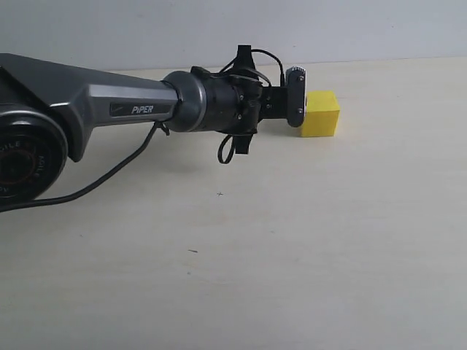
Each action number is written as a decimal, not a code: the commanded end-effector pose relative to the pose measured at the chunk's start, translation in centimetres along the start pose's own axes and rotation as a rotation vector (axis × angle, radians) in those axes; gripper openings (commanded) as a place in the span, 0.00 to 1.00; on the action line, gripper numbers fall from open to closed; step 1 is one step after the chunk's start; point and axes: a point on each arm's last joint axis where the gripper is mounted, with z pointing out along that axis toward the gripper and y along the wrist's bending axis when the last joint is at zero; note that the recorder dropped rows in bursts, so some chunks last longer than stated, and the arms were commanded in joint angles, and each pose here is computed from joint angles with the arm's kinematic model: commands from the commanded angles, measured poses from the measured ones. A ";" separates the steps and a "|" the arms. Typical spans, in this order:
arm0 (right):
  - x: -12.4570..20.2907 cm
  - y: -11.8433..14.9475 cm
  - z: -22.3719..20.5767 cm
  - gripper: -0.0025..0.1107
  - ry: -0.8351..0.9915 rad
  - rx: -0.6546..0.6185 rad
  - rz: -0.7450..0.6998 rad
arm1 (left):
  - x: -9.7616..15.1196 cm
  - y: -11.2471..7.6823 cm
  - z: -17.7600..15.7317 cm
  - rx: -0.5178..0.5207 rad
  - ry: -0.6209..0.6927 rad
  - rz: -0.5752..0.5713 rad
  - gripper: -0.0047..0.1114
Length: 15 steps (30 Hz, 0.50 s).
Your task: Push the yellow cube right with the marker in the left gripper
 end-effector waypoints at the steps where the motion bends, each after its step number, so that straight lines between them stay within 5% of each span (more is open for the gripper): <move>1: 0.1 0.0 0.0 0.02 -0.003 0.003 0.000 | -0.5 0.2 -0.4 0.001 -0.012 0.000 0.04; 7: 0.1 0.0 0.0 0.02 -0.003 0.003 0.000 | 0.3 0.4 -0.3 -0.004 0.060 0.040 0.04; 15: 0.1 0.0 0.0 0.02 -0.003 0.003 0.000 | 0.4 2.2 -1.5 -0.011 0.023 -0.187 0.04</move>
